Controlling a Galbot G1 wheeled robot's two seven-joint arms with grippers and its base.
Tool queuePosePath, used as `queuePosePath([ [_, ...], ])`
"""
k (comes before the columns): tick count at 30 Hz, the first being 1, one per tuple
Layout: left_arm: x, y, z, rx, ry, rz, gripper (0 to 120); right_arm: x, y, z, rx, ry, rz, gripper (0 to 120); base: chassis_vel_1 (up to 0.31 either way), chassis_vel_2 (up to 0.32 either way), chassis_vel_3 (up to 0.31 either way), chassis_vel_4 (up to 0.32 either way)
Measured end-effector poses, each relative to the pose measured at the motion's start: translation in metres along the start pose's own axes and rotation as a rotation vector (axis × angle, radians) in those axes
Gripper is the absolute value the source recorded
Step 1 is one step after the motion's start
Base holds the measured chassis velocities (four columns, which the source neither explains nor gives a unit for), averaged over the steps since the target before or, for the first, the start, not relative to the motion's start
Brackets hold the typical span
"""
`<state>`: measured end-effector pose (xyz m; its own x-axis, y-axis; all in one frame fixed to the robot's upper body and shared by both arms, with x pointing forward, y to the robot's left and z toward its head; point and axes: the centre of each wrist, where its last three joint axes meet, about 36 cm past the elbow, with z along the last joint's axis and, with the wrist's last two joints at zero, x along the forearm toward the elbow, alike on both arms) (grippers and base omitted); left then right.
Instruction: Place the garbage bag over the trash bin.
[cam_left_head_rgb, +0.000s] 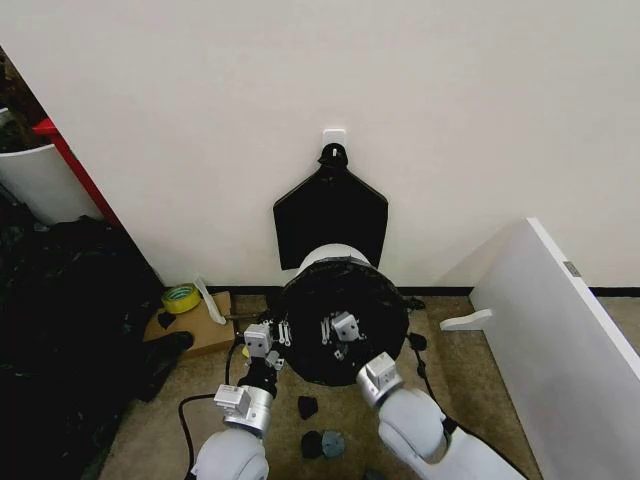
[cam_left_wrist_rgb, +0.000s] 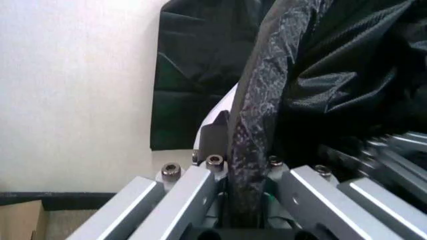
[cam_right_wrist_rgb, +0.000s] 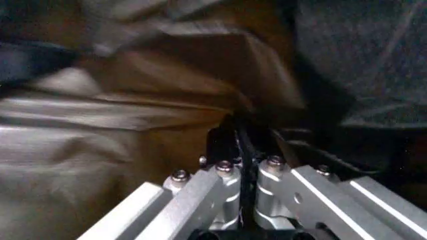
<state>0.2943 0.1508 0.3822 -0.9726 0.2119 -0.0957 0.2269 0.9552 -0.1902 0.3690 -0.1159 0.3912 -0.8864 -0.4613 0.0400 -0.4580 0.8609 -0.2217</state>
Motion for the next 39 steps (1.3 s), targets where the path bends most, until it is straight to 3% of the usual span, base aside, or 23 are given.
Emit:
queuePosePath([
  [8,0.002,-0.002,0.001,0.002,0.008,0.000,0,-0.028,-0.017,0.010,0.099,0.054,0.060,0,0.000,0.000,0.000,0.000],
  [17,0.004,-0.003,0.000,0.000,0.008,0.001,0,-0.042,-0.024,0.008,0.040,0.163,0.149,0,0.000,0.000,0.000,0.000],
  [27,0.000,0.000,0.001,-0.004,0.006,-0.007,0,0.003,-0.001,-0.020,-0.088,0.143,0.048,0,0.000,0.000,0.000,0.000],
  [31,-0.002,0.002,0.001,-0.003,0.007,-0.011,0,0.026,0.004,-0.027,-0.106,0.092,-0.046,0,0.000,0.000,0.000,0.000],
  [36,-0.002,0.003,0.002,0.003,0.019,-0.015,0,0.022,-0.012,-0.016,0.023,-0.067,-0.098,0,0.000,0.000,0.000,0.000],
  [39,0.000,0.003,0.003,0.004,0.025,-0.015,0,0.013,-0.018,-0.011,0.092,-0.106,-0.084,0,0.000,0.000,0.000,0.000],
])
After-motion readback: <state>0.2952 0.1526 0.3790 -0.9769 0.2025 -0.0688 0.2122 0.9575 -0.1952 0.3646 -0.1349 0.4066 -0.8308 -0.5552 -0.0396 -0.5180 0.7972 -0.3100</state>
